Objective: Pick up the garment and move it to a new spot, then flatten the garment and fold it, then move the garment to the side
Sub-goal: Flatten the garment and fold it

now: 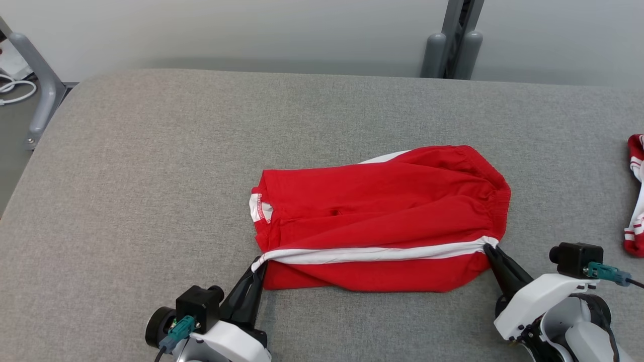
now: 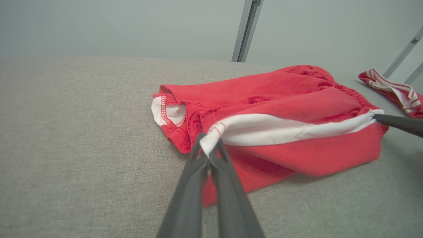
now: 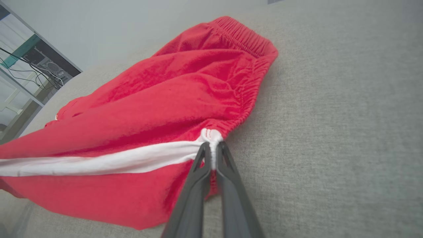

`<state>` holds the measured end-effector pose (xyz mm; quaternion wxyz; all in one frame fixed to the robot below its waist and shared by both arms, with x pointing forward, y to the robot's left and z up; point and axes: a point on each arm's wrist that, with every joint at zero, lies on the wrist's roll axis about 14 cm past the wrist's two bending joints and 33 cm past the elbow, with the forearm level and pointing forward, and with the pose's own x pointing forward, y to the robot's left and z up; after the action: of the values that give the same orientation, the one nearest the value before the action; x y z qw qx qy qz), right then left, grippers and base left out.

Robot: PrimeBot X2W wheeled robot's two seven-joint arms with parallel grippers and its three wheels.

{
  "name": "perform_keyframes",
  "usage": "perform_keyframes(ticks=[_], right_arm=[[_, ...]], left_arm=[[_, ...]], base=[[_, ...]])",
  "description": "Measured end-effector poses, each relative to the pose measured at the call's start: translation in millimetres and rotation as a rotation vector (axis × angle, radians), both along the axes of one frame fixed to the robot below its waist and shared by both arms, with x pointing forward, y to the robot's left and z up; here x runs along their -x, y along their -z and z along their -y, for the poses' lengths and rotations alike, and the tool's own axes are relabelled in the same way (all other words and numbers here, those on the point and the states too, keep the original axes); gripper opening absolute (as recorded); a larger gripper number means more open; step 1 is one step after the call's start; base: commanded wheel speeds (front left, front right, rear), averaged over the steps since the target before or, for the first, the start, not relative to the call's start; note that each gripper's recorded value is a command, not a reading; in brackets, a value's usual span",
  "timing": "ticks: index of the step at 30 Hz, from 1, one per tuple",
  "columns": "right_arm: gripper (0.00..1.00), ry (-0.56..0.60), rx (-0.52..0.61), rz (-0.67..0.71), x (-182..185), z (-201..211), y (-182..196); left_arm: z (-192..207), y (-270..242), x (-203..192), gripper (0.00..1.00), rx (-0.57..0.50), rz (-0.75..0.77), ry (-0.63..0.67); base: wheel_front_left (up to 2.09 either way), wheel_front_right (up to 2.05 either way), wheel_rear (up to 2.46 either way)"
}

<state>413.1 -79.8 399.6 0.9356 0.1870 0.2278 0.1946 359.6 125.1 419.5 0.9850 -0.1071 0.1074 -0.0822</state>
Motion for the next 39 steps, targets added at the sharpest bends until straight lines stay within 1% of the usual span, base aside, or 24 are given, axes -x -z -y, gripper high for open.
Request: perform_keyframes(ticks=[5, 10, 15, 19, 25, 26, 28, 33, 39], right_arm=[[0.00, 0.009, -0.006, 0.048, -3, 4, -11], [0.00, 0.005, -0.030, 0.141, -6, 4, -38], [0.00, -0.001, -0.060, 0.268, -9, 7, -79], [0.00, -0.001, -0.057, 0.379, -11, 17, -115], [0.00, -0.009, -0.051, 0.568, -14, 22, -179], [0.00, 0.004, -0.057, 0.627, -14, 27, -201], [0.00, 0.023, -0.054, 0.677, -14, 32, -219], [0.00, 0.043, -0.040, 0.736, -12, 35, -248], [0.00, 0.053, -0.067, 0.787, -14, 30, -279]], left_arm=[[0, -3, 1, 0.00, 0.000, 0.009, 0.000], [-2, -17, -1, 0.00, 0.002, 0.055, -0.006], [-1, -38, -1, 0.00, 0.006, 0.124, -0.003], [-3, -64, -6, 0.00, 0.010, 0.207, -0.007], [-7, -103, -11, 0.00, 0.002, 0.328, 0.001], [-9, -121, -14, 0.00, -0.014, 0.383, 0.007], [-10, -138, -16, 0.00, -0.026, 0.435, 0.012], [-9, -176, -20, 0.00, -0.007, 0.536, 0.014], [-12, -217, -32, 0.00, 0.010, 0.610, 0.011]], base=[[0.00, 0.00, 0.00], [0.00, 0.00, 0.00], [0.00, 0.00, 0.00], [0.00, 0.00, 0.00], [0.00, 0.00, 0.00], [0.00, 0.00, 0.00], [0.00, 0.00, 0.00], [0.00, 0.00, 0.00], [0.00, 0.00, 0.00]])
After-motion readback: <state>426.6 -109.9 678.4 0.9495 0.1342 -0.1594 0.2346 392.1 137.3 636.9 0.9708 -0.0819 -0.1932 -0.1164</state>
